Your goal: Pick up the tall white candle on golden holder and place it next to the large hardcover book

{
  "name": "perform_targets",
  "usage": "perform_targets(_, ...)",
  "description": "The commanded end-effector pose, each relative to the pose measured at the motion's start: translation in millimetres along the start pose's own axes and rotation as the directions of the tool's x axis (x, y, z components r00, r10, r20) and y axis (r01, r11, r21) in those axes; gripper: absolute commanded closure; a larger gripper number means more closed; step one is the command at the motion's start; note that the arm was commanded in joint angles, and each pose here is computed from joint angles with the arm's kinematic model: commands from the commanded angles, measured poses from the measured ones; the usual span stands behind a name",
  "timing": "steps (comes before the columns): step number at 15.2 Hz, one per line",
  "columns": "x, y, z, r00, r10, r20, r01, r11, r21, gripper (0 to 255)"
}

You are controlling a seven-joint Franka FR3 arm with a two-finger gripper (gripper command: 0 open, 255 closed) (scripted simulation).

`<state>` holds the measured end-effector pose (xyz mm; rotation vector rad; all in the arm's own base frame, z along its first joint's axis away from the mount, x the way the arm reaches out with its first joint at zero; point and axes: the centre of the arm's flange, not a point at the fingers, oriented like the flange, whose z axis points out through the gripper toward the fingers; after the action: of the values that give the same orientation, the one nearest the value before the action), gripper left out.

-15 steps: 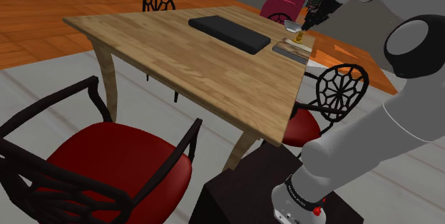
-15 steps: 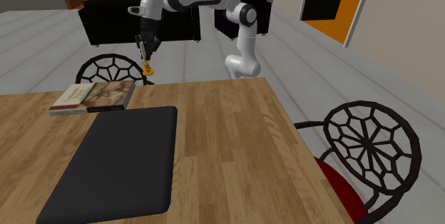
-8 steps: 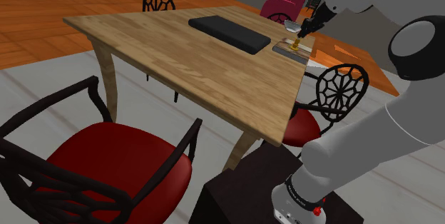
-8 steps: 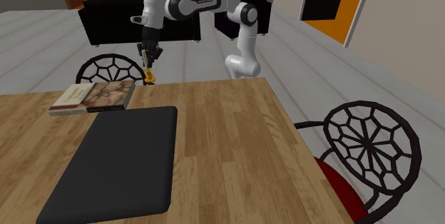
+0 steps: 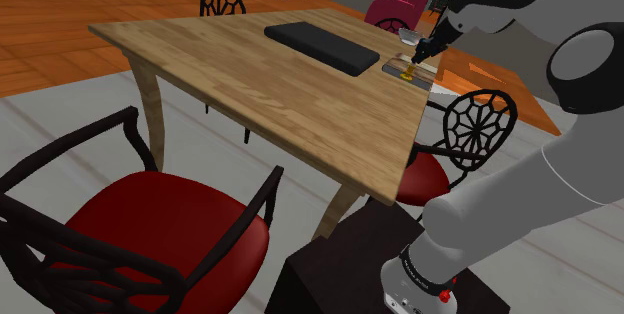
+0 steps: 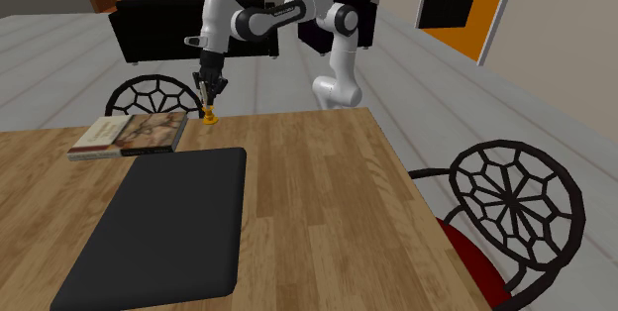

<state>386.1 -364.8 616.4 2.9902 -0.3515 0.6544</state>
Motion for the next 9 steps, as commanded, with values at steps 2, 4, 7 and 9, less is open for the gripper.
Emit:
perform_targets(2, -8, 0, 15, 1.000, 0.000, 0.000, 0.000, 1.000, 0.000, 255)
perform_targets(4, -12, -1, 25, 1.000, 0.000, 0.000, 0.000, 1.000, 0.000, 255)
perform_targets(7, -14, -1, 29, 1.000, 0.000, 0.000, 0.000, 1.000, 0.000, 255)
perform_targets(9, -14, -1, 29, 1.000, 0.000, 0.000, 0.000, 1.000, 0.000, 255)
